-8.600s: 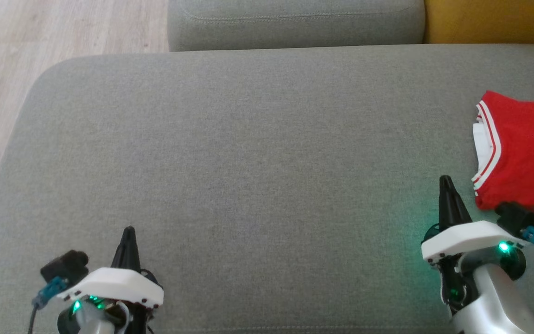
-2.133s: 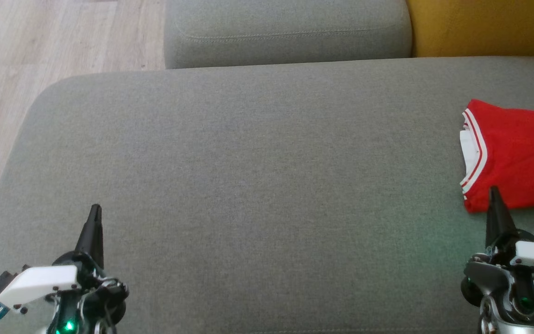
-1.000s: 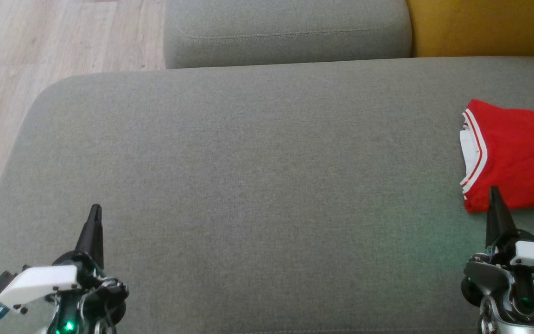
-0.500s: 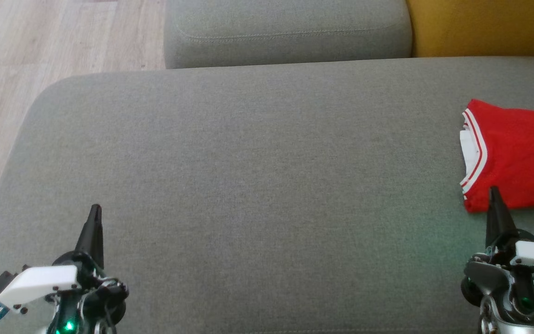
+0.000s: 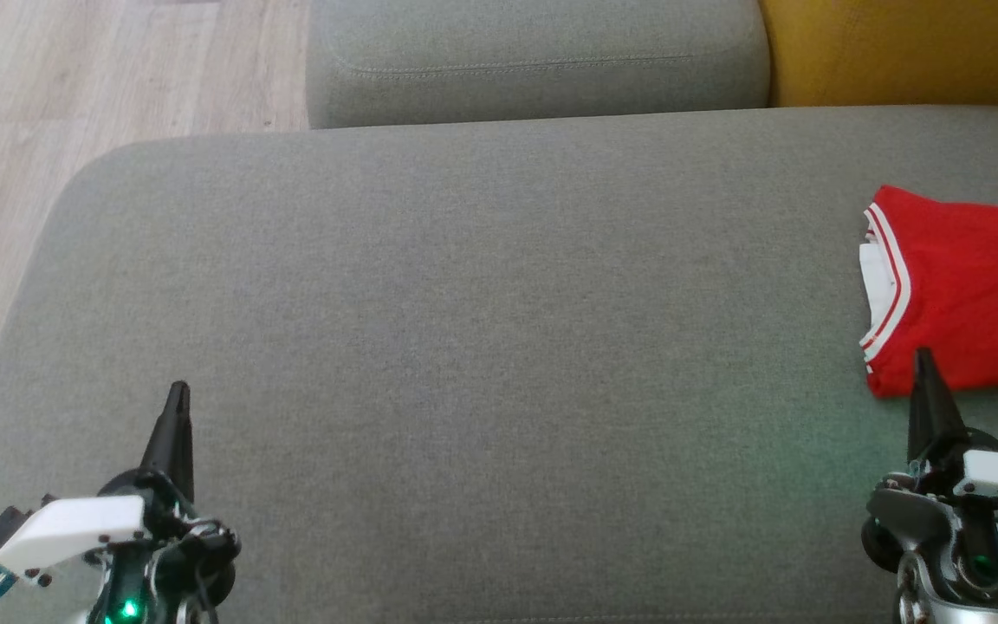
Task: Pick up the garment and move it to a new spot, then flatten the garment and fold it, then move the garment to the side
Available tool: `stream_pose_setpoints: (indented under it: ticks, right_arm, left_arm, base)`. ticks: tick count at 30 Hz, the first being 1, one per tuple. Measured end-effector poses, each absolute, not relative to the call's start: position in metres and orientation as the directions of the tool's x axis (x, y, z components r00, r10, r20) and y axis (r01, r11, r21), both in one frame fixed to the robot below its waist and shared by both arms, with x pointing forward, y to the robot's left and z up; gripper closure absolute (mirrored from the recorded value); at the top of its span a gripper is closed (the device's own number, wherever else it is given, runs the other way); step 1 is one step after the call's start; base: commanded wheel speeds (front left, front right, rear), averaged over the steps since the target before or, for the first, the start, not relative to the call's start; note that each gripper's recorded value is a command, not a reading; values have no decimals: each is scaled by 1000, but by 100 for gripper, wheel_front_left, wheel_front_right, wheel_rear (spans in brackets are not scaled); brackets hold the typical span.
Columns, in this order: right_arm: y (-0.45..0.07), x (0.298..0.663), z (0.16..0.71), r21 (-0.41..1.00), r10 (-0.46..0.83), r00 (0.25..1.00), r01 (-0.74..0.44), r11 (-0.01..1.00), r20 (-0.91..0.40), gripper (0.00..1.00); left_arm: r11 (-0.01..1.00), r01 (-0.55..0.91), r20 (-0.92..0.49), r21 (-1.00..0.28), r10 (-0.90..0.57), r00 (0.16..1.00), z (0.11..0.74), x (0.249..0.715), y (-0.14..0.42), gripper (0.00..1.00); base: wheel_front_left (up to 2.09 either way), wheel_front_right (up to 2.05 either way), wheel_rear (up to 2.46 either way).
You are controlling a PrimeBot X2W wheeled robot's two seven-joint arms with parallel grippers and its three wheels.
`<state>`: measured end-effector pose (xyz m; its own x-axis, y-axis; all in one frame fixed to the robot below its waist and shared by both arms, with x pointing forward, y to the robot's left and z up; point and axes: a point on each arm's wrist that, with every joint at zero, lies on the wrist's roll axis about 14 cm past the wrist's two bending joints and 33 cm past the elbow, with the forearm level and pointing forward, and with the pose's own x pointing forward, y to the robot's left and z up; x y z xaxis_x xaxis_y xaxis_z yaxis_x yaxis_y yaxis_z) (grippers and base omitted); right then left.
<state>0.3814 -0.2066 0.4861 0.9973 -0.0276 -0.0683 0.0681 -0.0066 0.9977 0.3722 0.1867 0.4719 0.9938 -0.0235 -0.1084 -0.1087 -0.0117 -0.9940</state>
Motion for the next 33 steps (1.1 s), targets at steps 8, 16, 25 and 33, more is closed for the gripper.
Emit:
stream_pose_setpoints:
  ticks: [8, 16, 25, 33]
  right_arm:
    - [-207, 381, 486, 998, -28, 997, 68, -7, -68, 100]
    - [-207, 381, 486, 998, -28, 997, 68, -7, -68, 100]
    - [-207, 381, 486, 998, -28, 997, 68, -7, -68, 100]
    - [-207, 381, 486, 998, -28, 997, 67, -7, -68, 100]
  left_arm:
    - [-12, -109, -108, -994, -23, 994, 472, 372, 187, 100]
    - [-12, -109, -108, -994, -23, 994, 472, 372, 187, 100]
    - [-12, -109, -108, -994, -23, 994, 472, 372, 187, 100]
    - [-12, -109, -108, -994, -23, 994, 472, 372, 187, 100]
  base:
    - [0, 0, 0]
    - [0, 0, 0]
    - [0, 0, 0]
    - [0, 0, 0]
